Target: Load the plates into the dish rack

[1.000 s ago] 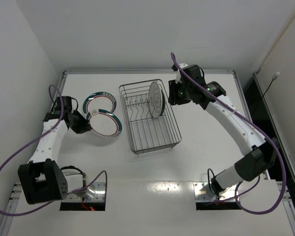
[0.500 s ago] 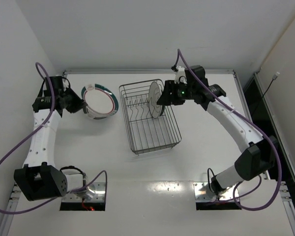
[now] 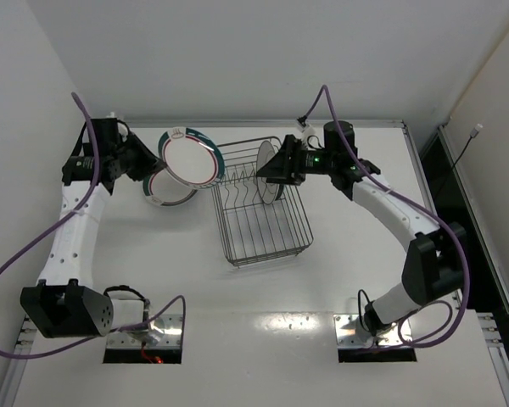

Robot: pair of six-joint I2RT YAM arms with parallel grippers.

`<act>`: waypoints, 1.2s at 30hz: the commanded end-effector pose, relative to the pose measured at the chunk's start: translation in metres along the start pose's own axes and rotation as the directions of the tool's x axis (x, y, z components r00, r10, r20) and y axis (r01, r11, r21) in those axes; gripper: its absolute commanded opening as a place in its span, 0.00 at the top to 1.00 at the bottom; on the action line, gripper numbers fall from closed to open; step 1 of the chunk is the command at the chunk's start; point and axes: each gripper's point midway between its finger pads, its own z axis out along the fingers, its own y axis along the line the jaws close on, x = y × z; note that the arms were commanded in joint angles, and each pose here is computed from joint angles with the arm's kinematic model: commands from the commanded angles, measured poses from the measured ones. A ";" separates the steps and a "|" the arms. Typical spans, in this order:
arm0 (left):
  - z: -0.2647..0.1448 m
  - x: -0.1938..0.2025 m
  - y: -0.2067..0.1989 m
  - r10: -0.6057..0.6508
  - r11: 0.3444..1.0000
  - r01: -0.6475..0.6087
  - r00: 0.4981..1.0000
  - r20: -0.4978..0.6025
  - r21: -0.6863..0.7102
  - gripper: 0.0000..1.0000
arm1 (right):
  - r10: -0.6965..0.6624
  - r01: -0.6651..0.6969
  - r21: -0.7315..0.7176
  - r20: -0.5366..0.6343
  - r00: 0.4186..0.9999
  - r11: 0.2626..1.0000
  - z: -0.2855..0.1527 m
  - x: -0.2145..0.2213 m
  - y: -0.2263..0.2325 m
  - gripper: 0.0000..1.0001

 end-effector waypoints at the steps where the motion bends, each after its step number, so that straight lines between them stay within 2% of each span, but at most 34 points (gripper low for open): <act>1: -0.027 -0.012 -0.053 0.018 0.984 -0.028 0.998 0.057 0.178 1.00 | -0.016 0.018 -0.093 0.026 1.000 0.995 0.001 -0.011 0.016 0.36; 5: -0.038 -0.002 -0.078 -0.008 0.955 -0.006 0.999 0.047 0.295 1.00 | 0.015 -0.014 -0.081 0.011 1.000 0.997 0.008 -0.005 0.002 0.36; 12: -0.046 0.024 -0.110 -0.048 0.900 0.064 0.998 -0.047 0.432 1.00 | 0.044 -0.042 -0.092 0.018 0.999 0.995 0.015 -0.005 -0.008 0.36; 21: -0.042 0.069 -0.140 -0.005 0.858 0.079 0.990 -0.144 0.508 1.00 | 0.093 -0.082 -0.196 0.045 0.995 0.977 0.021 -0.013 0.000 0.36; 23: -0.043 0.069 -0.143 -0.010 0.854 0.081 0.990 -0.139 0.514 1.00 | 0.114 -0.104 -0.197 0.041 0.993 0.975 0.023 -0.013 -0.002 0.45; 24: -0.043 0.071 -0.145 -0.007 0.854 0.078 0.990 -0.138 0.514 1.00 | 0.108 -0.097 -0.201 0.044 0.993 0.975 0.023 -0.012 -0.002 0.55; 25: -0.039 0.072 -0.144 -0.008 0.858 0.081 0.989 -0.144 0.508 1.00 | 0.115 -0.101 -0.201 0.055 0.992 0.974 0.020 -0.016 -0.004 0.89; 26: -0.039 0.072 -0.143 0.005 0.858 0.066 0.991 -0.137 0.510 1.00 | 0.115 -0.101 -0.201 0.055 0.992 0.974 0.020 -0.016 -0.004 0.97; 28: -0.032 0.068 -0.134 0.020 0.884 0.037 0.993 -0.118 0.465 1.00 | 0.141 -0.128 -0.143 0.088 0.986 0.981 0.012 -0.023 -0.015 1.00; 29: -0.029 0.071 -0.120 0.017 0.914 0.037 0.991 -0.130 0.404 1.00 | 0.094 -0.080 -0.121 0.117 0.989 0.989 0.006 -0.030 -0.013 1.00; 30: -0.021 0.070 -0.108 0.038 0.934 0.007 0.992 -0.117 0.357 0.97 | 0.068 -0.055 -0.081 0.159 0.985 0.995 0.004 -0.041 -0.012 1.00; 31: -0.018 0.065 -0.098 0.039 0.954 -0.011 0.996 -0.086 0.301 0.85 | 0.108 -0.111 0.009 0.151 0.983 0.994 -0.002 -0.039 -0.027 1.00; 32: -0.014 0.068 -0.078 0.035 0.975 -0.012 0.995 -0.098 0.222 0.79 | 0.012 -0.027 0.095 0.153 0.988 0.995 -0.006 -0.042 -0.036 1.00; 33: -0.012 0.069 -0.068 0.054 0.983 -0.037 0.994 -0.093 0.181 0.71 | -0.074 0.022 0.220 0.232 0.970 0.975 -0.015 -0.075 -0.035 1.00; 34: -0.009 0.062 -0.054 0.052 0.992 -0.044 0.997 -0.061 0.119 0.55 | -0.047 -0.012 0.365 0.154 0.987 0.931 -0.018 -0.055 -0.053 1.00; 35: -0.006 0.066 -0.036 0.048 0.998 -0.044 0.996 -0.076 0.052 0.47 | -0.192 0.104 0.448 0.157 0.969 0.888 -0.027 -0.081 -0.038 1.00; 36: -0.004 0.065 -0.024 0.058 0.998 -0.057 0.996 -0.074 0.010 0.42 | -0.242 0.088 0.618 0.169 0.956 0.781 -0.037 -0.094 -0.064 1.00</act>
